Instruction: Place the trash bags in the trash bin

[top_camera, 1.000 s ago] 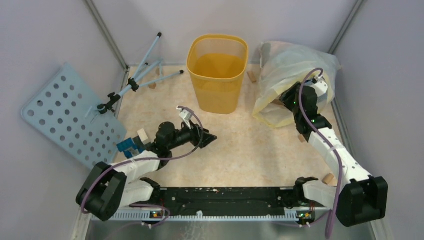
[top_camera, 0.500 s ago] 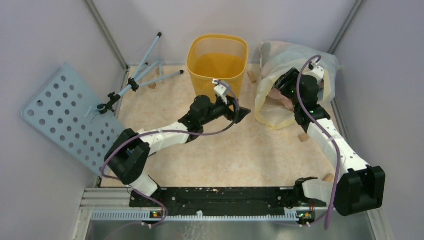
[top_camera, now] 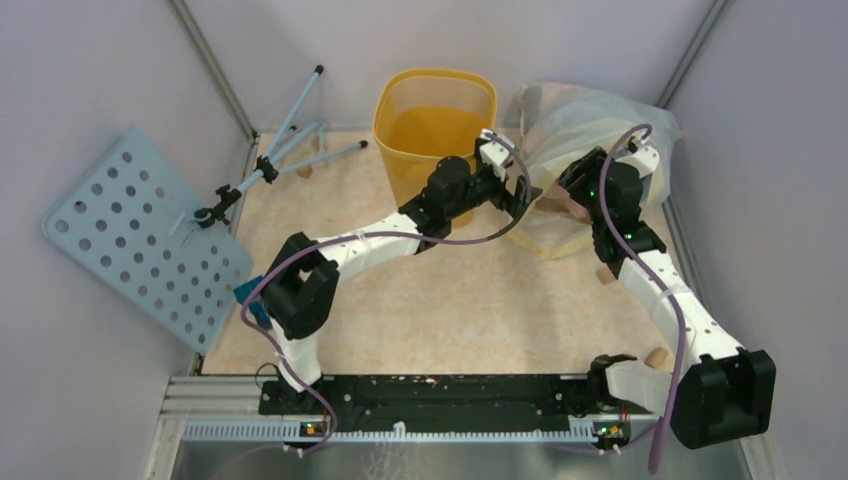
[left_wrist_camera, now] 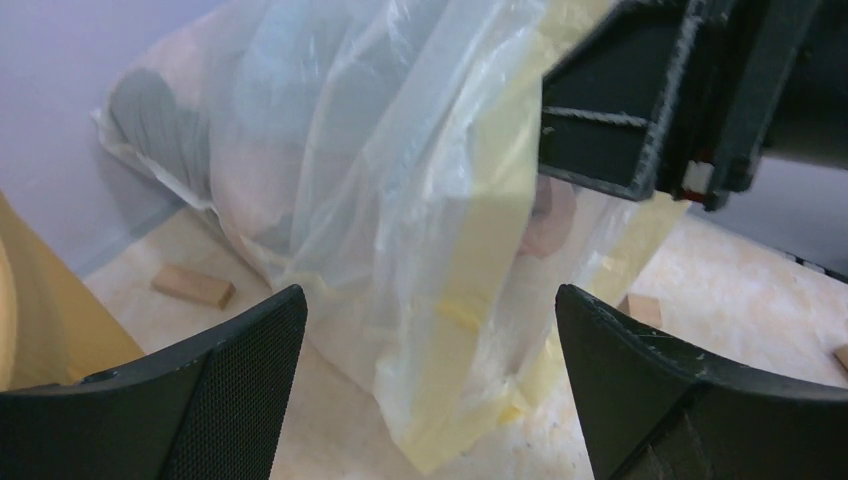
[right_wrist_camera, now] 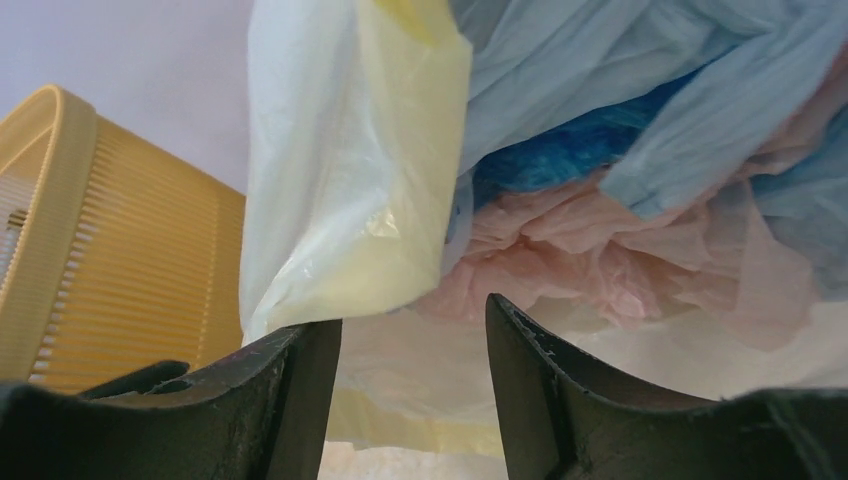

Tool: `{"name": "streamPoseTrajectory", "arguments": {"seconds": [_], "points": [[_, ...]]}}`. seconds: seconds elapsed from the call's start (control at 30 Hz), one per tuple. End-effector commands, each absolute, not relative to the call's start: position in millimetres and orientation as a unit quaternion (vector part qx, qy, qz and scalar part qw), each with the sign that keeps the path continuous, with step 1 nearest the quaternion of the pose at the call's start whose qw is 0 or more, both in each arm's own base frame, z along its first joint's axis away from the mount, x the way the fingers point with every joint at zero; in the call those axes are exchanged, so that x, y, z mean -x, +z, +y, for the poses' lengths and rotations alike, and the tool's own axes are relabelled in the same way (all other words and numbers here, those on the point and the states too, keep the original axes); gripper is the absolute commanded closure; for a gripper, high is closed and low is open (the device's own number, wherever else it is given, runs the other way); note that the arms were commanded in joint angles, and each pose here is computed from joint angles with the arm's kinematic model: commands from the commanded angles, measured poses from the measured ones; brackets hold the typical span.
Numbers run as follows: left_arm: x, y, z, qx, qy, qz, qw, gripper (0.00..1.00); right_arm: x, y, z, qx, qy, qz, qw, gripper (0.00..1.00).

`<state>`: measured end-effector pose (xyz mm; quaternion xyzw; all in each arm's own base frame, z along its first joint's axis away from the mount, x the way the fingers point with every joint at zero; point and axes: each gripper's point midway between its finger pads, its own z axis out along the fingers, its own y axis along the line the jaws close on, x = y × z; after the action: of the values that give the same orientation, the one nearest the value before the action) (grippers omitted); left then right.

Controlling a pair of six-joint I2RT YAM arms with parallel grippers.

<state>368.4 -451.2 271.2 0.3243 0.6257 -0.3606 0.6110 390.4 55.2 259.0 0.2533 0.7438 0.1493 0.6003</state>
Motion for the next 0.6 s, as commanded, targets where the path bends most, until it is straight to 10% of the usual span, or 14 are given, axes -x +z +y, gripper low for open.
{"name": "streamPoseTrajectory", "arguments": {"seconds": [0.0, 0.43, 0.57], "points": [[-384.5, 291.6, -464.1, -0.323, -0.359, 0.605, 0.633, 0.01, -381.9, 284.0, 29.3, -0.297, 0.130, 0.702, 0.634, 0.44], [-413.1, 293.2, -497.7, -0.321, -0.367, 0.584, 0.648, 0.03, -388.5, 296.3, 11.8, -0.319, 0.128, 0.685, 0.642, 0.44], [-419.7, 300.0, -501.1, -0.321, -0.359, 0.571, 0.665, 0.39, -386.6, 292.7, -0.8, -0.335, 0.097, 0.685, 0.640, 0.41]]}}
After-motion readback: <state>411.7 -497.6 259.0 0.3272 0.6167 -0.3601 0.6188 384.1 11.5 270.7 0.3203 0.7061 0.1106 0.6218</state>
